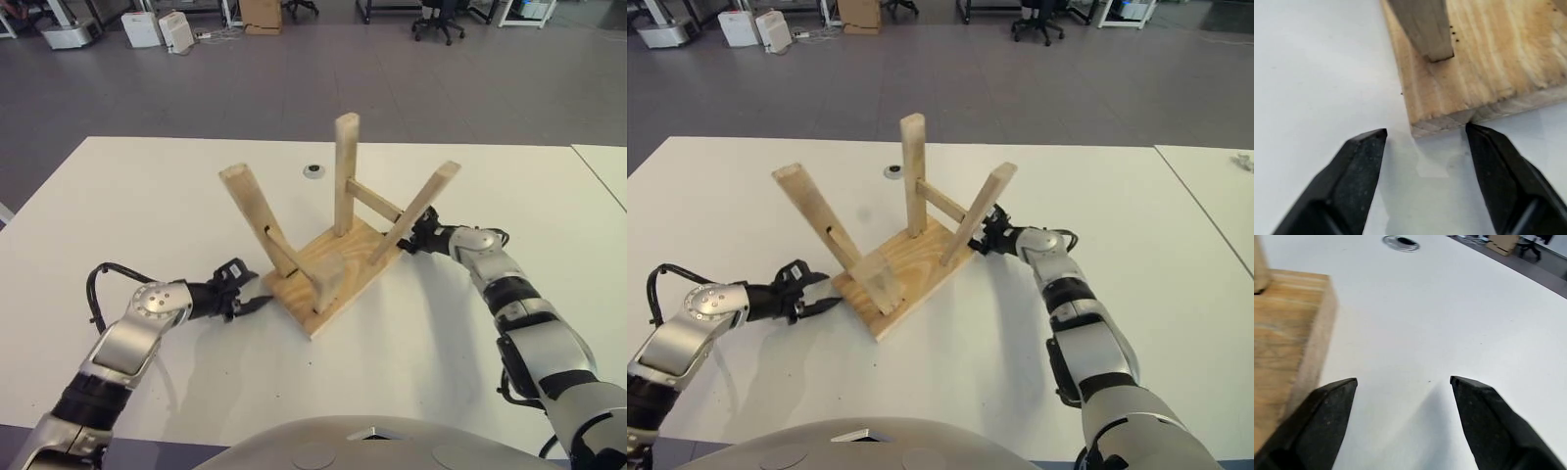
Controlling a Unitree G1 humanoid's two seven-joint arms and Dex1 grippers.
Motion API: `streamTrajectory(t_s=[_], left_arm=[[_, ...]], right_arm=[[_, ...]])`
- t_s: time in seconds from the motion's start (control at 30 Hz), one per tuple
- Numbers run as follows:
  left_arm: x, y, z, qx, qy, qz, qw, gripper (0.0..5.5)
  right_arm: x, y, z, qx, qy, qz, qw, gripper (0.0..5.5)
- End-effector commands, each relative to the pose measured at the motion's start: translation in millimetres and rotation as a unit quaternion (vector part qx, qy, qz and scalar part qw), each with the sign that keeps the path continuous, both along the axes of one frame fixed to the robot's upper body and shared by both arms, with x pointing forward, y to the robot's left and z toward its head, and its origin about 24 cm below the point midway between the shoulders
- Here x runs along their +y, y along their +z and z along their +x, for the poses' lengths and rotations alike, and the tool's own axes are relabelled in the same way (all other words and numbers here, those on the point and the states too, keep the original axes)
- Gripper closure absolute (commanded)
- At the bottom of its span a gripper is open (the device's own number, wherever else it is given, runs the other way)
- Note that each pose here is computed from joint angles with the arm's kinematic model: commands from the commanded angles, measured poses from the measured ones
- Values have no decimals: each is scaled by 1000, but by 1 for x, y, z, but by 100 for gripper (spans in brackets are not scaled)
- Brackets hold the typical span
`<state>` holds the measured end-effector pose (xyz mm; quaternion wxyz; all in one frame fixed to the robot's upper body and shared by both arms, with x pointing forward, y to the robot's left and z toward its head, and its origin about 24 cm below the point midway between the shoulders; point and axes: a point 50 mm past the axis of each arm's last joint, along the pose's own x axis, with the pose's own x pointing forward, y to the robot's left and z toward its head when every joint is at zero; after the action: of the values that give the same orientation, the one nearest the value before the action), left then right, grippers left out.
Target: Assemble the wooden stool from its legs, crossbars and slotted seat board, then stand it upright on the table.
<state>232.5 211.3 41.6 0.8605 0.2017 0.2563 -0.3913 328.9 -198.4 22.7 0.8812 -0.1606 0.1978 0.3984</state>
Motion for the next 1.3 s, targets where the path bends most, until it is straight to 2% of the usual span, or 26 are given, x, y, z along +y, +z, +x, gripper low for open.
streamTrajectory(t_s=[0.03, 0.1, 0.13, 0.23, 0.3, 0.37, 0.47, 0.57, 0.7, 0.83, 0.93, 1.03, 1.1, 1.3], left_arm=[[-5, -29, 21, -20, 151, -44, 987, 254], [-4, -35, 19, -35, 176, -44, 983, 254], [0, -33, 16, -47, 187, -43, 980, 254], [26, -24, -3, -81, 231, -22, 969, 254], [39, -22, -27, -77, 239, 22, 968, 254], [30, -21, -51, -49, 193, 45, 979, 254], [-2, -17, -73, -7, 123, 17, 992, 254], [-27, -10, -62, -16, 100, -10, 995, 254], [-58, 6, -54, -27, 72, -85, 993, 254], [-49, 7, -57, -16, 75, -90, 993, 254], [-48, 11, -55, -16, 69, -109, 992, 254], [-65, 39, -59, -17, 25, -185, 982, 254], [-69, 58, -63, -21, 4, -213, 977, 254], [-67, 98, -67, -51, -21, -256, 965, 254]], right_arm=[[-12, -26, -52, 54, 75, 8, 996, 193], [-10, -18, -65, 32, 70, 14, 997, 193], [-13, -15, -68, 15, 35, -1, 999, 193], [-32, -5, -79, -13, -89, -52, 995, 193], [-31, -1, -106, -1, -112, -55, 992, 193], [-18, 1, -131, 21, -111, -53, 992, 193], [12, 10, -143, 37, -105, -23, 994, 193], [37, 19, -142, 40, -87, 9, 995, 193], [51, 36, -136, 23, -55, 38, 997, 193], [35, 31, -133, 20, -78, 3, 997, 193], [39, 37, -132, 20, -66, 36, 997, 193], [50, 72, -138, 10, -17, 137, 990, 193], [49, 96, -141, -3, 8, 175, 985, 193], [32, 122, -139, -15, 14, 182, 983, 193]])
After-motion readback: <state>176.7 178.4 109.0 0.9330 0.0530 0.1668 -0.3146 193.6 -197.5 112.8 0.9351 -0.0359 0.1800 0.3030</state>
